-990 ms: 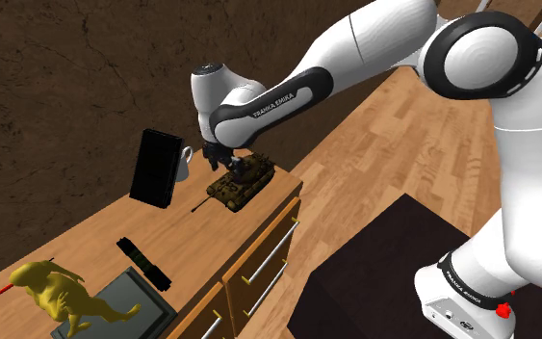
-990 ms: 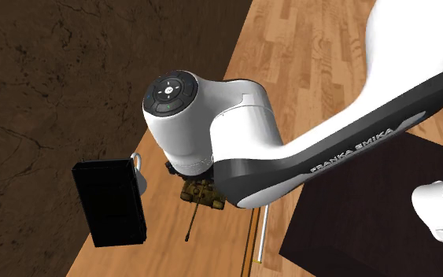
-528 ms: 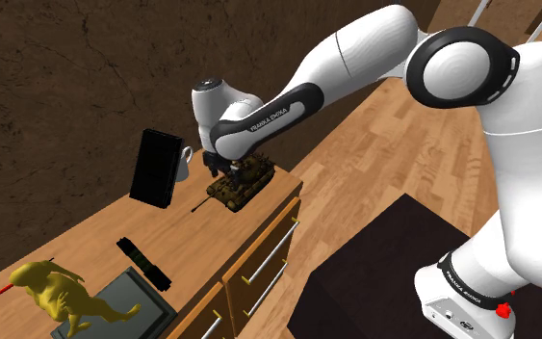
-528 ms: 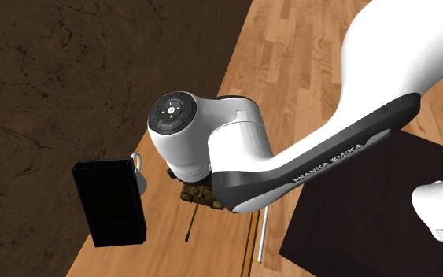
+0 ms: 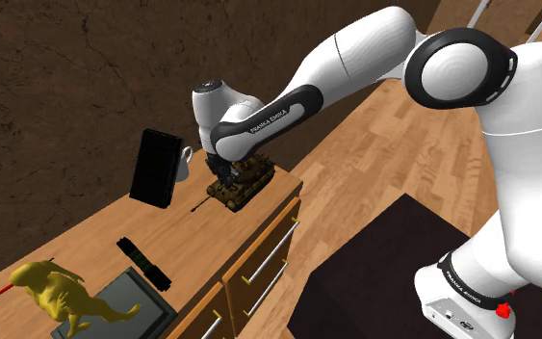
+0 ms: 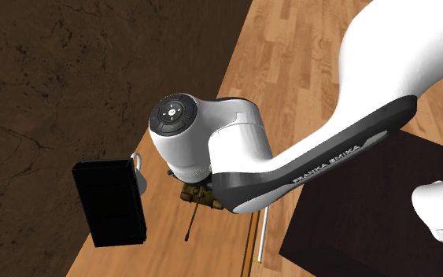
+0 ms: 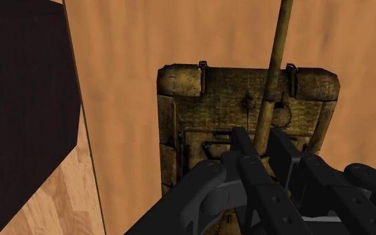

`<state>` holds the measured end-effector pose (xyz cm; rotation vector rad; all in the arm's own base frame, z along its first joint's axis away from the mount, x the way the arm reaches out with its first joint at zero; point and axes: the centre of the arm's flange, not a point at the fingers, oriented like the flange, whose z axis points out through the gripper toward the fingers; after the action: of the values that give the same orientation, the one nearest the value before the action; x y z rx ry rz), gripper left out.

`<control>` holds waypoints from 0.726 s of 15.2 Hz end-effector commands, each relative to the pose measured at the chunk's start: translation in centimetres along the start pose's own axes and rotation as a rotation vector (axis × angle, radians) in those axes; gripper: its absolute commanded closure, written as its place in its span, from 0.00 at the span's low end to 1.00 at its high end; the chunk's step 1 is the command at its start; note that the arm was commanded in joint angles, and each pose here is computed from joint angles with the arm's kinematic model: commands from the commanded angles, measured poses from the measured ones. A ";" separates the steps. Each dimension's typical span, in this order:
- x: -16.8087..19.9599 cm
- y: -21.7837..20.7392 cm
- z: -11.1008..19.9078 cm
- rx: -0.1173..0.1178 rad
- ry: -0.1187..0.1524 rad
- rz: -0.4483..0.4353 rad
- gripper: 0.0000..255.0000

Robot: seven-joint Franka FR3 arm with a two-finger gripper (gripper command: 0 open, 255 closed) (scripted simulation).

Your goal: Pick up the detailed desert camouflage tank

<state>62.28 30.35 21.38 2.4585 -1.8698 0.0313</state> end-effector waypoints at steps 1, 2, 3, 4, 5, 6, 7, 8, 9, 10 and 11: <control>0.0 0.0 0.1 -0.001 0.000 -0.001 1.00; -0.1 0.0 0.1 -0.001 0.000 0.000 1.00; 0.0 0.1 0.0 -0.001 0.000 0.000 1.00; 0.0 0.1 -0.5 -0.001 0.000 -0.001 1.00; 0.1 0.1 -1.0 -0.001 0.000 -0.001 1.00; 0.1 0.1 -1.5 -0.001 0.000 -0.001 1.00; 0.1 0.1 -2.1 -0.001 0.000 0.000 1.00; 0.1 0.1 -2.6 -0.001 0.000 0.000 1.00; 0.2 0.1 -3.1 -0.001 0.000 0.000 1.00; 0.2 0.2 -3.7 -0.001 0.000 0.000 1.00; 0.2 0.2 -4.2 -0.001 0.000 0.000 1.00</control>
<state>62.23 30.37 24.83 2.4560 -1.8682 0.0277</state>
